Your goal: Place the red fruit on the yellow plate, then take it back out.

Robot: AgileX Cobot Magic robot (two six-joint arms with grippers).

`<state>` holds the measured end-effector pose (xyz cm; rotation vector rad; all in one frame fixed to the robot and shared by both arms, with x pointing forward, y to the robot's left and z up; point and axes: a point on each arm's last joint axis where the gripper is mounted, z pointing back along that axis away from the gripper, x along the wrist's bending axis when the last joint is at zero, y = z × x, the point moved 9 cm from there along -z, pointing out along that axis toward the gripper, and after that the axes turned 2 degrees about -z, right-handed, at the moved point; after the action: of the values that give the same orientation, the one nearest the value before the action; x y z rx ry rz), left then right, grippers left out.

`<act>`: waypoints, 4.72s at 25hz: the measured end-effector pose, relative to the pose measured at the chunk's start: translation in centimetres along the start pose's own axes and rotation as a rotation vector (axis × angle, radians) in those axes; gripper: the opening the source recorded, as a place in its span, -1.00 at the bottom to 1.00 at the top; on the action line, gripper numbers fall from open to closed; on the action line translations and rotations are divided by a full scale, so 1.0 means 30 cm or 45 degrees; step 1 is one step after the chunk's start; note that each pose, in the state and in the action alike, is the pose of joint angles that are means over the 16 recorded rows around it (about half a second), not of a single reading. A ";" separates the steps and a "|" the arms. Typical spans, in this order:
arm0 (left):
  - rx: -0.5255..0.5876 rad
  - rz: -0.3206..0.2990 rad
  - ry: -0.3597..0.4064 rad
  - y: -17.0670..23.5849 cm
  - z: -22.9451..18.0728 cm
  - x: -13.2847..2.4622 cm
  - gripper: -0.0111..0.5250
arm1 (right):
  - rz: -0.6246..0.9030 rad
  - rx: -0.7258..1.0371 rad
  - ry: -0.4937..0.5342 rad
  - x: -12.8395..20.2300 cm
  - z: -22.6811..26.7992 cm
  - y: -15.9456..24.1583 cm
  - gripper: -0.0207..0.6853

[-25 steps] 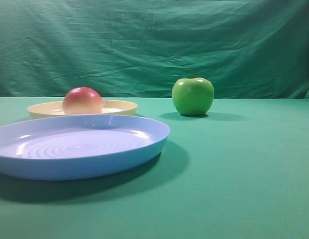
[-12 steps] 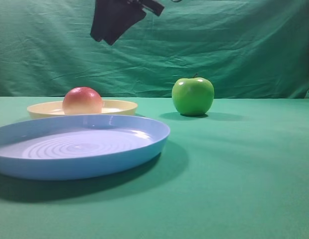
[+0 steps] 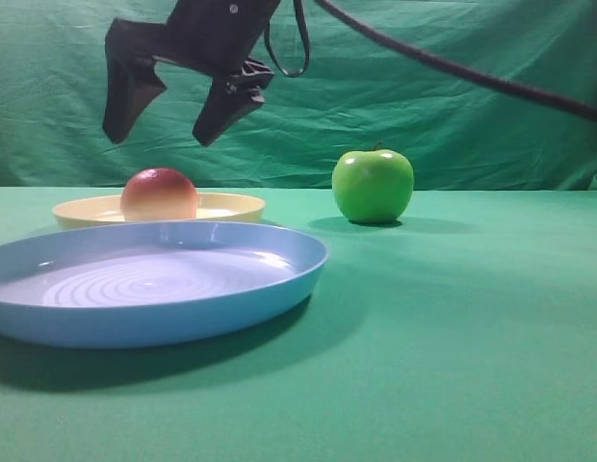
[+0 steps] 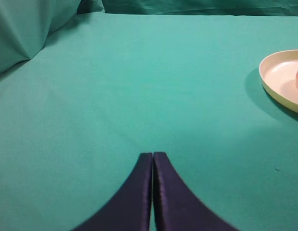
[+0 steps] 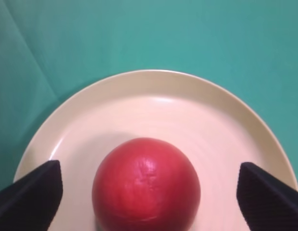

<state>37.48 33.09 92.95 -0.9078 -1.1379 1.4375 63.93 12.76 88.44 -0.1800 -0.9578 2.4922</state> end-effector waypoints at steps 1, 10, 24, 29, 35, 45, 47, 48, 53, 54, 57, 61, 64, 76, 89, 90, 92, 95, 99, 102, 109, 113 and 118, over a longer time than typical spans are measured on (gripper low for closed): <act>0.000 0.000 0.000 0.000 0.000 0.000 -0.96 | -0.006 0.002 0.000 -0.002 -0.012 0.007 0.71; 0.000 0.002 0.000 0.000 0.000 0.000 -0.96 | -0.025 0.029 -0.018 -0.008 -0.049 0.035 0.04; 0.000 0.002 0.000 0.000 0.000 0.000 -0.96 | -0.137 0.042 -0.056 -0.094 0.392 -0.119 -0.32; 0.000 0.002 0.000 0.000 0.000 0.000 -0.96 | -0.221 0.061 0.000 -0.140 0.606 -0.123 -0.34; 0.000 0.002 0.000 0.000 0.000 0.000 -0.96 | -0.326 0.110 0.088 -0.177 0.788 -0.047 -0.37; 0.000 0.002 0.000 0.000 0.000 0.000 -0.96 | -0.577 0.203 0.232 -0.204 0.853 0.319 -0.40; 0.000 0.002 0.000 0.000 0.000 0.000 -0.96 | -0.631 0.223 0.259 -0.201 0.836 0.419 -0.40; 0.000 0.002 0.000 0.000 0.000 0.000 -0.96 | -0.656 0.232 0.274 -0.198 0.826 0.468 -0.40; 0.000 0.002 0.000 0.000 0.000 0.000 -0.96 | -0.751 0.261 0.341 -0.185 0.780 0.665 -0.40; 0.000 0.002 0.000 0.000 0.000 0.000 -0.96 | -0.764 0.266 0.352 -0.183 0.771 0.695 -0.40; 0.000 0.002 0.000 0.000 0.000 0.000 -0.96 | -0.793 0.279 0.378 -0.180 0.741 0.767 -0.35; 0.000 0.002 0.000 0.000 0.000 0.000 -0.96 | -0.809 0.289 0.402 -0.182 0.708 0.821 -0.16; 0.000 0.002 0.000 0.000 0.000 0.000 -0.96 | -0.815 0.285 0.417 -0.190 0.691 0.837 0.07; 0.000 0.002 0.000 0.000 0.000 0.000 -0.96 | -0.795 0.290 0.362 -0.221 0.705 0.742 0.74; 0.000 0.002 0.000 0.000 0.000 0.000 -0.96 | -0.664 0.192 0.272 -0.141 0.994 0.471 -0.33; 0.000 0.002 0.000 0.000 0.000 0.000 -0.96 | -0.653 0.172 0.276 -0.125 1.027 0.457 -0.42; 0.000 0.002 0.000 0.000 0.000 0.000 -0.96 | -0.631 0.129 0.286 -0.092 1.091 0.433 -0.57; 0.000 0.002 0.000 0.000 0.000 0.000 -0.96 | -0.602 0.059 0.308 -0.036 1.186 0.408 -0.76; 0.000 0.001 0.000 0.000 0.000 0.000 -0.96 | -0.571 -0.050 0.345 0.049 1.307 0.397 -0.91; 0.000 0.001 0.000 0.000 0.000 0.000 -0.96 | -0.563 -0.138 0.376 0.116 1.386 0.407 -0.94; 0.000 0.000 0.000 0.000 0.000 0.000 -0.96 | -0.623 -0.314 0.457 0.240 1.501 0.488 -0.94; 0.000 0.000 0.000 0.000 0.000 0.000 -0.96 | -0.687 -0.391 0.528 0.273 1.522 0.565 -0.94; 0.000 0.001 0.000 0.000 0.000 0.000 -0.96 | -0.742 -0.482 0.658 0.267 1.519 0.665 -0.94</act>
<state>37.48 33.09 92.95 -0.9082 -1.1377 1.4380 36.69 -23.92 109.70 -0.5474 -1.0528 1.6091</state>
